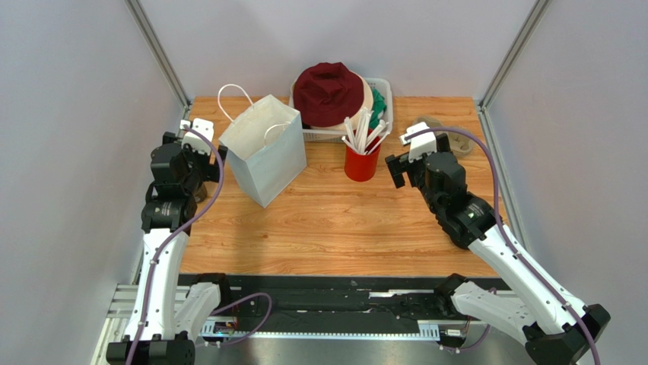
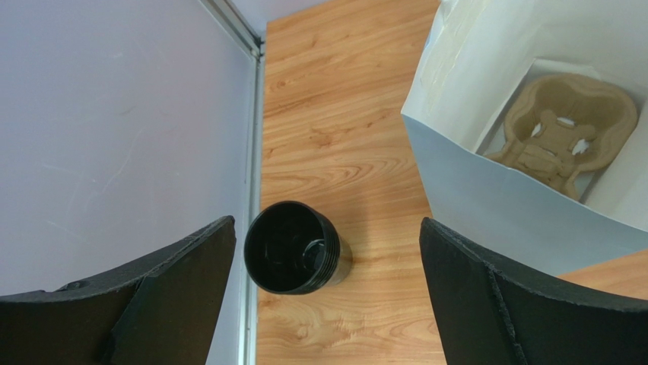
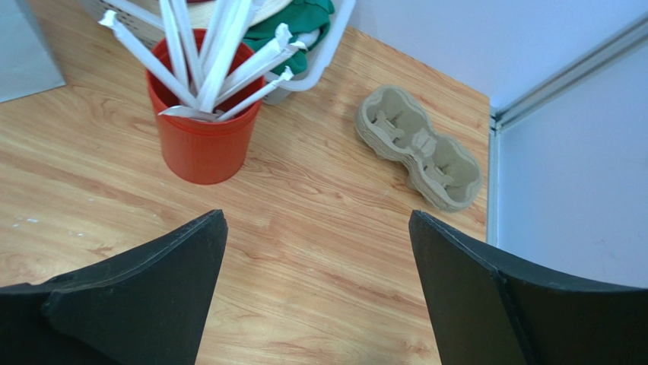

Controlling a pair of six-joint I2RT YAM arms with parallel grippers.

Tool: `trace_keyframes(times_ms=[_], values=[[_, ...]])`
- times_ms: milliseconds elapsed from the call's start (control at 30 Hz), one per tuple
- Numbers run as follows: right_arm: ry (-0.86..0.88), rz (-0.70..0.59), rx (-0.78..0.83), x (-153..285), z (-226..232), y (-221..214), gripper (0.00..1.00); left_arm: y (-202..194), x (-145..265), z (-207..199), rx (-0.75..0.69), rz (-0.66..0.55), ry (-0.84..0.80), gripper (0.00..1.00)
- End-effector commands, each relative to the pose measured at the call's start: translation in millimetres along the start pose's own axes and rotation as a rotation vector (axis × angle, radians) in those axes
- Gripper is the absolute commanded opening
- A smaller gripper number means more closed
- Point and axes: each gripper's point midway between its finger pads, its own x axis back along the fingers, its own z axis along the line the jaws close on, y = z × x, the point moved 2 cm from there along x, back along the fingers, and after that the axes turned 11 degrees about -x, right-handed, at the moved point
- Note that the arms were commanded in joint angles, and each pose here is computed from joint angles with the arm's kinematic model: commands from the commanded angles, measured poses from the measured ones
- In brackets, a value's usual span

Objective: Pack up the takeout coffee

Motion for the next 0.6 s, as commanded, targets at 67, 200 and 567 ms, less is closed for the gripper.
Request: trace_keyframes(times_ms=[67,200,567], values=[[-0.17,-0.068,-0.051,-1.3,-25.1,20.3,0.98,-19.0,-16.2,-11.0,0.038,0.026,-0.133,0.99],[-0.206,-0.062,-0.074,-2.9,-34.0,20.1,0.98,-27.7,-18.3,-10.1,0.051,0.045,-0.172,0.98],[-0.136,0.03,-0.096,-7.1,-27.5,10.9,0.98,-37.7,-16.6,-22.1,0.034,0.008,-0.206,0.97]])
